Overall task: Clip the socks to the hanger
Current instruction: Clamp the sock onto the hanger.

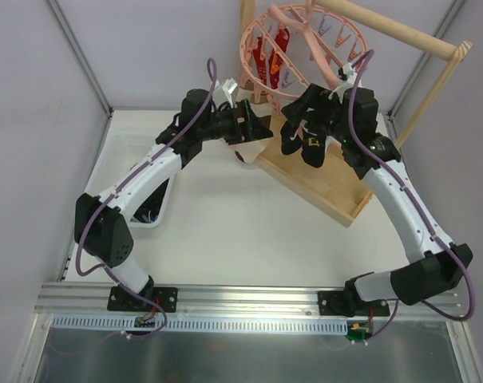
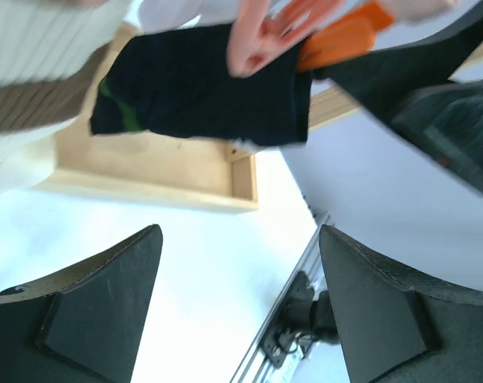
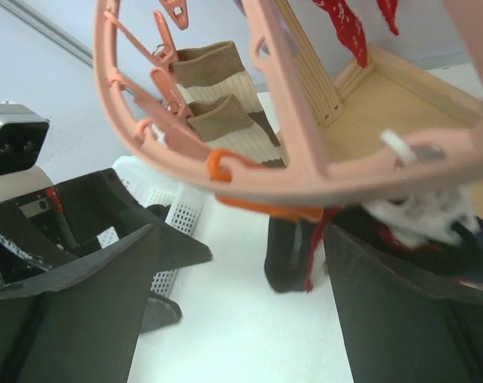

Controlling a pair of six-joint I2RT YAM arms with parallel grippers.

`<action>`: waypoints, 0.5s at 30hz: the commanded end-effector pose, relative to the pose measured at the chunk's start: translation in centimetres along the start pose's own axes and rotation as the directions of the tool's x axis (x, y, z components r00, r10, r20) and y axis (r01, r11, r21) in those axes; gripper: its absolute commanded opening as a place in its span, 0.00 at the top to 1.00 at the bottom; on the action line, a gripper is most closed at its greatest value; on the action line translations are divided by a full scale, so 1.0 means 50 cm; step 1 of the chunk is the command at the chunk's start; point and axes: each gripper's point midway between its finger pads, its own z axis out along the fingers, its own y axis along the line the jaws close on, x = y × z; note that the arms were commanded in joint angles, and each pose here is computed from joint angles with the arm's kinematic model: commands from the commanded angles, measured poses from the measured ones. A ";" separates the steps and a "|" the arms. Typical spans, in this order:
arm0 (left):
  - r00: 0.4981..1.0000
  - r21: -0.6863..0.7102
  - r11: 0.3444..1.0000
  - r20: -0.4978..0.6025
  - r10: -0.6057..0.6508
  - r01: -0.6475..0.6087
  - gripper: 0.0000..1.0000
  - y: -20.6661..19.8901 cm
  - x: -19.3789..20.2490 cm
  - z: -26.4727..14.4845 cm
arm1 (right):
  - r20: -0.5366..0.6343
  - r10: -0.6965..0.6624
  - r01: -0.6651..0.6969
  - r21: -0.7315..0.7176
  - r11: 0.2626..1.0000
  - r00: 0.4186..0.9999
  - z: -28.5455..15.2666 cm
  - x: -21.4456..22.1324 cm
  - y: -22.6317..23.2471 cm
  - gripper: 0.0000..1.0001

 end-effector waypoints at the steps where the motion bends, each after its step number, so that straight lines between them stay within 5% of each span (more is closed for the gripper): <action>1: 0.994 -0.053 0.994 0.052 0.100 -0.097 0.20 0.002 -0.013 -0.087 | 0.044 -0.077 0.078 -0.022 0.997 0.996 -0.096 -0.051 0.037 0.11; 9: 0.985 -0.282 0.955 0.119 0.127 -0.089 0.14 0.128 0.011 -0.266 | 0.047 -0.151 0.149 0.044 0.988 0.987 -0.205 -0.012 -0.003 0.00; 15: 0.969 -0.445 0.891 0.167 0.183 -0.092 0.01 0.170 0.032 -0.366 | -0.011 -0.134 0.135 0.099 0.986 0.991 -0.257 0.077 -0.062 0.04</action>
